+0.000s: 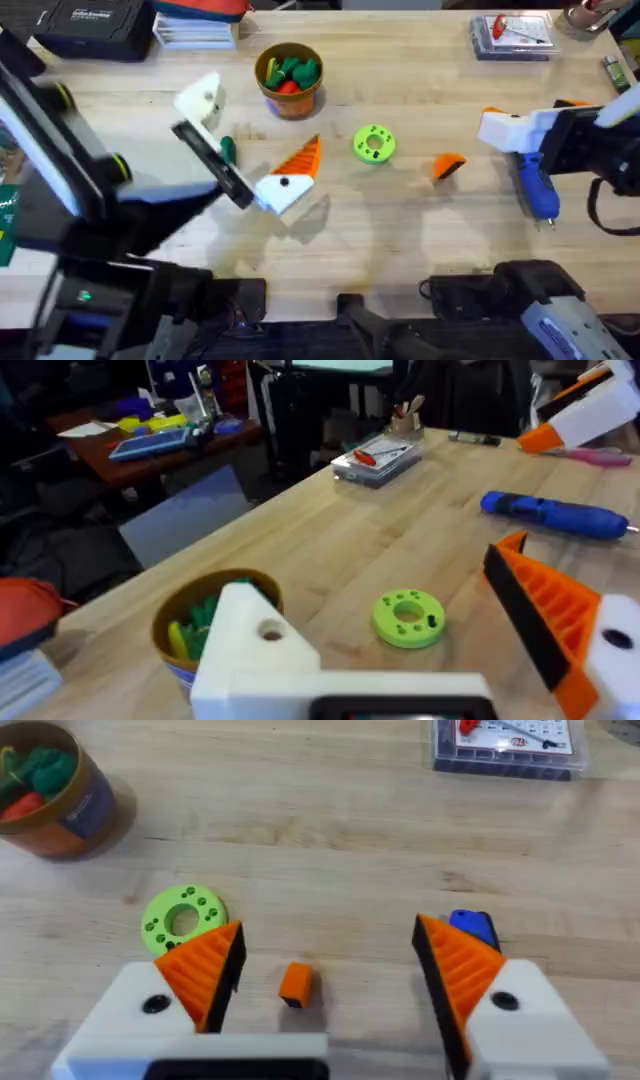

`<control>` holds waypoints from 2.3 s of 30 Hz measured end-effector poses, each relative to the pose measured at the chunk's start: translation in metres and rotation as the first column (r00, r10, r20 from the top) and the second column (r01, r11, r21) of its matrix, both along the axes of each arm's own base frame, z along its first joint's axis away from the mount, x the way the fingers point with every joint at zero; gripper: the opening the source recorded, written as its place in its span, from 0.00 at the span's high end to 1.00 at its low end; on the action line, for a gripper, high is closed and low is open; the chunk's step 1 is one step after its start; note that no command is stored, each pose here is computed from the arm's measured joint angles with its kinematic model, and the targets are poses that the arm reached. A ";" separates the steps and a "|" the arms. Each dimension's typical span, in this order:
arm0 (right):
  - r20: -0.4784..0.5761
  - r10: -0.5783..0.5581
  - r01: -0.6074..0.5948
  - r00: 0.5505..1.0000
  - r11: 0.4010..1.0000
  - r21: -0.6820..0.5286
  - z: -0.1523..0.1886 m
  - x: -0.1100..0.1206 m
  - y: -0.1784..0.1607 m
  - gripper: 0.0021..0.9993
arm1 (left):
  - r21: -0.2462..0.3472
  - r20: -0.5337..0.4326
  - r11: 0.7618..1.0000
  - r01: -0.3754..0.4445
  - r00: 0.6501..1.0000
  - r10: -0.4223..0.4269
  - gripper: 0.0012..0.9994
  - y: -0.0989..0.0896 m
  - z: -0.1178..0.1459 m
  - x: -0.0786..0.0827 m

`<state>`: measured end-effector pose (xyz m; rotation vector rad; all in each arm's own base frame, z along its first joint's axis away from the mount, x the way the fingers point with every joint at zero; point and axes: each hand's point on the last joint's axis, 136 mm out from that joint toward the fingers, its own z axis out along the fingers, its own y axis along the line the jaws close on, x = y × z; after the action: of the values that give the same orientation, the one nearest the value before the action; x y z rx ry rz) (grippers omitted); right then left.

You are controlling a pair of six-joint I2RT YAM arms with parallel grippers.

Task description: Pick up the gripper from the table and insert it into the empty holder that is missing its gripper. Then pick up a screw, insert it into the mounting hole, and use the screwdriver to tighten it. Finally, clean up the table by picking up the vegetable and placing it into the bucket.

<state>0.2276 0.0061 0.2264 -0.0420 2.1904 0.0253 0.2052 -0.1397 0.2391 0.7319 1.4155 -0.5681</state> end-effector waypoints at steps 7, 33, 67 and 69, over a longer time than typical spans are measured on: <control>0.000 0.000 0.000 1.000 1.000 0.000 0.000 0.000 0.000 0.01 | -0.054 -0.001 0.998 0.022 1.000 -0.022 0.01 -0.005 -0.031 -0.012; 0.000 0.000 0.000 1.000 1.000 -0.001 0.000 0.000 0.000 0.01 | -0.068 -0.153 0.998 0.013 0.988 -0.023 0.01 -0.004 -0.075 -0.020; 0.000 0.000 0.000 1.000 1.000 -0.001 0.000 0.000 0.000 0.01 | -0.088 -0.174 0.966 0.242 0.951 -0.254 0.01 -0.027 -0.076 -0.054; 0.000 0.000 0.000 1.000 1.000 -0.001 0.000 0.000 0.000 0.01 | -0.090 -0.175 0.958 0.273 0.942 -0.285 0.01 -0.029 -0.076 -0.059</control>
<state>0.2276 0.0061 0.2265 -0.0429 2.1902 0.0248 0.1466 -0.1688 0.1630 0.8518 1.4667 -0.9208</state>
